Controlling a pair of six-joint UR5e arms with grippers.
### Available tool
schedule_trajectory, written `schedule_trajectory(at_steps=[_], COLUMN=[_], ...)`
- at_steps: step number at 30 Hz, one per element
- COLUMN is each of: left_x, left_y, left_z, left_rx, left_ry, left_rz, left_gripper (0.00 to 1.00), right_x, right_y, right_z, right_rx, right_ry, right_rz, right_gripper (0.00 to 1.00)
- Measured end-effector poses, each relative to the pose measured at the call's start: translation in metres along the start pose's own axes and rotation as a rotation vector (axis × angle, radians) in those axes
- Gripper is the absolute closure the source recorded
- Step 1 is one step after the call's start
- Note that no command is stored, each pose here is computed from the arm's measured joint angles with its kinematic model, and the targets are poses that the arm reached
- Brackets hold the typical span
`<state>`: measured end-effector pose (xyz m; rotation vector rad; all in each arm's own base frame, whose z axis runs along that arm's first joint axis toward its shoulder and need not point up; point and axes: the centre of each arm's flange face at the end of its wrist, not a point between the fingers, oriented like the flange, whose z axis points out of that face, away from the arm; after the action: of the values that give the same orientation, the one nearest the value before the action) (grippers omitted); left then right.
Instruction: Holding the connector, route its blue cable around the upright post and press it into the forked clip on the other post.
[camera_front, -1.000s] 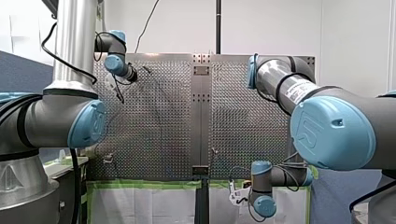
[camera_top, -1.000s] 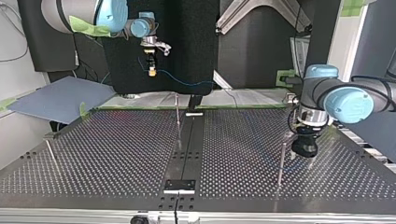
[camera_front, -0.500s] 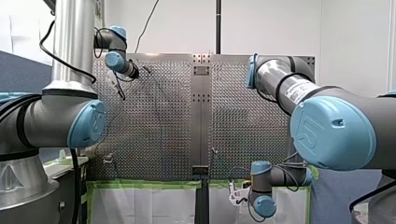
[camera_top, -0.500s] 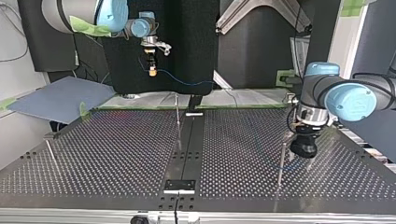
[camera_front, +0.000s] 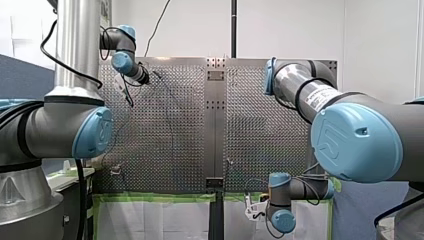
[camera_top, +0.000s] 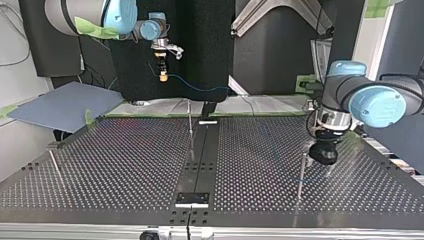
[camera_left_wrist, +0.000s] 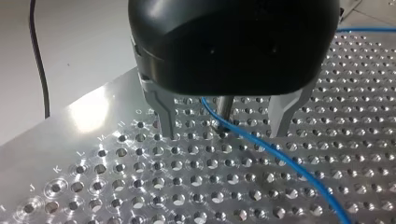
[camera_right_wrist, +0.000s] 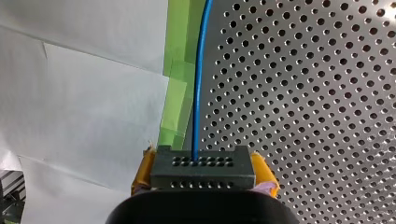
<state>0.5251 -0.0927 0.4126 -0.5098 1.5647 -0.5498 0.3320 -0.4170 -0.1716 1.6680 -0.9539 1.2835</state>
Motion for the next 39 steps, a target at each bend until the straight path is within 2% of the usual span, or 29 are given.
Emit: schedule_trajectory(at_steps=[8,13,21,27,31,39], left_x=[0.004,-0.001,-0.005,-0.008,-0.019,-0.061], left_y=[-0.004,-0.010,-0.017,-0.023,-0.030,-0.061], left_z=[-0.007,-0.014,-0.038,-0.059,-0.070,-0.095], left_rx=[0.009,0.015,0.022,0.008,-0.007,-0.025], left_ry=[0.024,0.020,0.008,0.012,-0.008,-0.094], left_rz=[0.008,0.013,0.017,0.038,0.066,0.140], left_gripper=[0.00,0.00,0.00,0.00,0.00,0.00], right_x=[0.000,0.000,0.000,0.000,0.000,0.000], right_y=[0.000,0.000,0.000,0.000,0.000,0.000], right_z=[0.000,0.000,0.000,0.000,0.000,0.000], right_rx=[0.000,-0.001,-0.001,0.000,0.000,-0.001], right_ry=[-0.001,-0.001,-0.001,-0.002,-0.003,-0.002], right_rz=[0.000,0.000,0.000,0.000,0.000,0.000], right_gripper=[1.00,1.00,1.00,1.00,1.00,1.00])
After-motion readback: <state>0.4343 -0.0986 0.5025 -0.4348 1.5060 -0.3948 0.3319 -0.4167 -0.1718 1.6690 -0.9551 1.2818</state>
